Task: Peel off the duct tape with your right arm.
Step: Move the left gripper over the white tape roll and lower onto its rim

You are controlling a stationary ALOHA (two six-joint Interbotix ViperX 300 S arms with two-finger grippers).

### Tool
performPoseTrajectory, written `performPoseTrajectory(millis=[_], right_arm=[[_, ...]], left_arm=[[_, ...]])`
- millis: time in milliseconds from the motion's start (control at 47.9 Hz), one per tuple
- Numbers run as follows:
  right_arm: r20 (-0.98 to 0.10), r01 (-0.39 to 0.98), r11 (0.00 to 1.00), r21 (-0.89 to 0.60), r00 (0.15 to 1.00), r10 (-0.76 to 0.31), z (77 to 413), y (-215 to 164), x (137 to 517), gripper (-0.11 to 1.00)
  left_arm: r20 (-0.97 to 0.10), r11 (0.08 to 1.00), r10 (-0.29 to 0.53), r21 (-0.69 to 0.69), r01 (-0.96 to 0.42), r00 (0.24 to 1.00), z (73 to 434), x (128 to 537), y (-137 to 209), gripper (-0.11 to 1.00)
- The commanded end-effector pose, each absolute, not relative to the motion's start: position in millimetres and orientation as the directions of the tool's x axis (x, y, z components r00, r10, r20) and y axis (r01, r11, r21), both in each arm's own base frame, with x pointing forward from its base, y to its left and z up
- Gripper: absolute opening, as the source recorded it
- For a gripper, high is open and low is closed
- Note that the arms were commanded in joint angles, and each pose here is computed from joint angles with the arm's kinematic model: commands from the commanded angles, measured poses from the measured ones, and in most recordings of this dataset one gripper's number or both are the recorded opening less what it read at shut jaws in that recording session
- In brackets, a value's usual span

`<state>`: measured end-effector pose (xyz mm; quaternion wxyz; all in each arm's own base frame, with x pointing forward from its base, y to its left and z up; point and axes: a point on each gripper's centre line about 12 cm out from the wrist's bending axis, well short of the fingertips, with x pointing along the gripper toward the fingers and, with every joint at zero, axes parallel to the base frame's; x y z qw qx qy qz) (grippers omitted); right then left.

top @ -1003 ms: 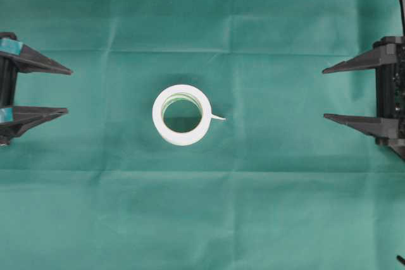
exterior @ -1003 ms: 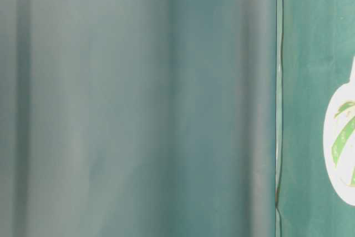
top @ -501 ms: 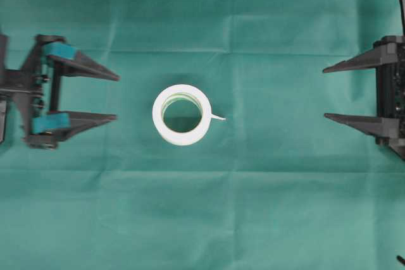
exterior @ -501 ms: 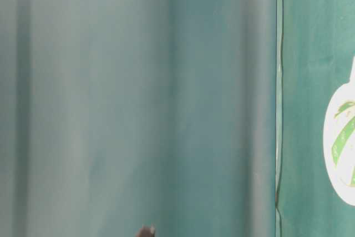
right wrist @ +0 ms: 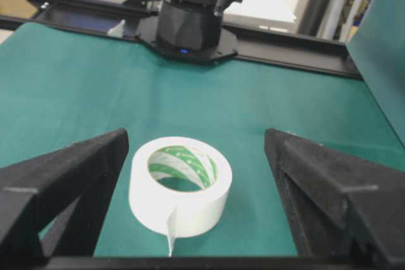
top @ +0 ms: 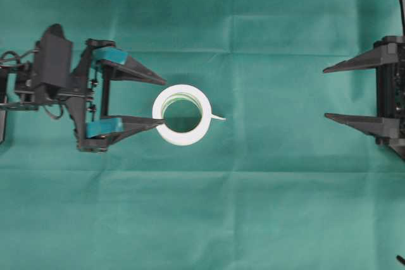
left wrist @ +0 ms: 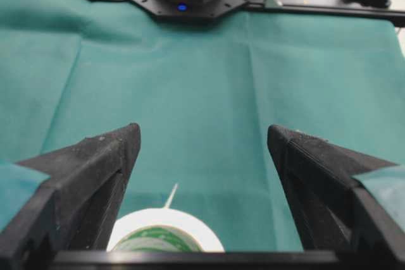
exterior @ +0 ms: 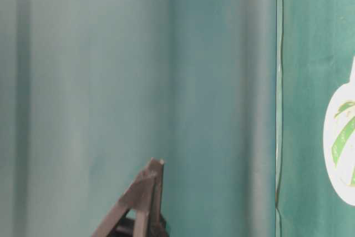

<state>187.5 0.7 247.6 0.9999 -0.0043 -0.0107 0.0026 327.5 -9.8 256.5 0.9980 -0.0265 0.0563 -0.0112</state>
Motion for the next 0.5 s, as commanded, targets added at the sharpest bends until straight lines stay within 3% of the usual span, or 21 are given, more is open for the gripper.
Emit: performPoseTrajectory(millis=[0, 251, 480], right_arm=[[0.031, -0.007, 1.0, -0.007, 1.0, 0.007, 250.5, 1.0, 189.7, 0.84], [0.029, -0.005, 1.0, -0.007, 1.0, 0.005, 249.6, 0.8, 189.2, 0.84], [0.025, -0.005, 1.0, -0.007, 1.0, 0.005, 247.7, 0.8, 188.7, 0.84]], left_arm=[[-0.077, 0.998, -0.027, -0.057, 0.023, 0.997, 268.2, 335.9, -10.9, 0.92], [-0.138, 0.998, -0.044, -0.059, 0.036, 0.989, 269.3, 342.2, -16.6, 0.92], [-0.36, 0.997, -0.069, -0.057, 0.052, 0.93, 264.7, 356.4, -26.7, 0.92]])
